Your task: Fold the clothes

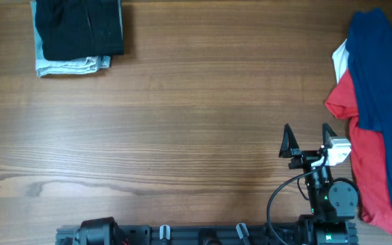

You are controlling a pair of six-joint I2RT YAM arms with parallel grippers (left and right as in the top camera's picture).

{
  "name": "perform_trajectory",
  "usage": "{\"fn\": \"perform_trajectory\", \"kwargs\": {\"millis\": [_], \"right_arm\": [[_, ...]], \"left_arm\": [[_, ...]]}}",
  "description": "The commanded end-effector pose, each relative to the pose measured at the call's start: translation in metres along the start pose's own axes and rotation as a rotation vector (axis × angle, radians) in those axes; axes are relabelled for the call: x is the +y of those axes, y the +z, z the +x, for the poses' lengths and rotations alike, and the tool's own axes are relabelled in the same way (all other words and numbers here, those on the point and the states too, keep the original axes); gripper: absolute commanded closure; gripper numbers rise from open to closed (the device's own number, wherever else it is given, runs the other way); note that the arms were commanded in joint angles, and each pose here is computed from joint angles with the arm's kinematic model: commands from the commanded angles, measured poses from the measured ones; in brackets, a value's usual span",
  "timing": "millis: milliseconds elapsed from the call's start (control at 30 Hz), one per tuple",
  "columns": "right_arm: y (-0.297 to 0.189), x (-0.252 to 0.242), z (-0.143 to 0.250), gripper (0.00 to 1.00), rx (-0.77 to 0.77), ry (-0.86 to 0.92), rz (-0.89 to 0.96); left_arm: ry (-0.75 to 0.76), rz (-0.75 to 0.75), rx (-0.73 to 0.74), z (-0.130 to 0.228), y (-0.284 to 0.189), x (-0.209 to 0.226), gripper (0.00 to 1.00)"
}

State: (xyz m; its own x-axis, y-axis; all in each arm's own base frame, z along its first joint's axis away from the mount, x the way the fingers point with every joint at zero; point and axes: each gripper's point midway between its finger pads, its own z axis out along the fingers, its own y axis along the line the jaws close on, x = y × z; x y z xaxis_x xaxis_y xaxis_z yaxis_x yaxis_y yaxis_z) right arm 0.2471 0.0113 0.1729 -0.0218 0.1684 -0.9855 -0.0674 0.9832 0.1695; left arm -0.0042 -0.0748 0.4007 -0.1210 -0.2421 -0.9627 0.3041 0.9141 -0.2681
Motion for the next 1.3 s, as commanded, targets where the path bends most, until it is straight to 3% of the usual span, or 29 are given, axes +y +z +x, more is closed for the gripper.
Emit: {"fn": "perform_trajectory", "kwargs": {"millis": [0,533,600,667,733,833,1033,1267], "right_arm": [[-0.001,-0.003,-0.003,0.0,-0.017,-0.014,0.018],[-0.001,-0.003,-0.003,0.0,-0.017,-0.013,0.018],[-0.001,-0.003,-0.003,0.0,-0.017,-0.013,0.018],[-0.001,-0.003,-0.003,0.0,-0.017,-0.014,0.018],[-0.001,-0.003,-0.003,0.0,-0.017,-0.014,0.018],[-0.001,-0.003,-0.003,0.0,-0.017,-0.014,0.018],[-0.001,-0.003,-0.003,0.0,-0.017,-0.013,0.018],[-0.001,-0.003,-0.003,0.0,-0.017,-0.013,0.018]], "left_arm": [[-0.01,0.018,0.007,0.0,0.001,-0.002,0.0],[-0.031,0.023,0.0,-0.002,0.001,-0.003,0.0],[-0.051,-0.02,-0.004,-0.002,0.009,0.007,0.0],[-0.176,-0.13,-0.077,-0.014,0.026,0.036,0.0],[-0.173,-0.173,-0.123,-0.015,0.052,0.059,0.0],[-0.234,-0.224,-0.234,0.009,0.099,0.107,0.0],[-0.274,-0.316,-0.219,0.059,0.159,0.163,0.0],[-0.269,-0.259,-0.239,0.123,0.21,0.187,0.0]]}}
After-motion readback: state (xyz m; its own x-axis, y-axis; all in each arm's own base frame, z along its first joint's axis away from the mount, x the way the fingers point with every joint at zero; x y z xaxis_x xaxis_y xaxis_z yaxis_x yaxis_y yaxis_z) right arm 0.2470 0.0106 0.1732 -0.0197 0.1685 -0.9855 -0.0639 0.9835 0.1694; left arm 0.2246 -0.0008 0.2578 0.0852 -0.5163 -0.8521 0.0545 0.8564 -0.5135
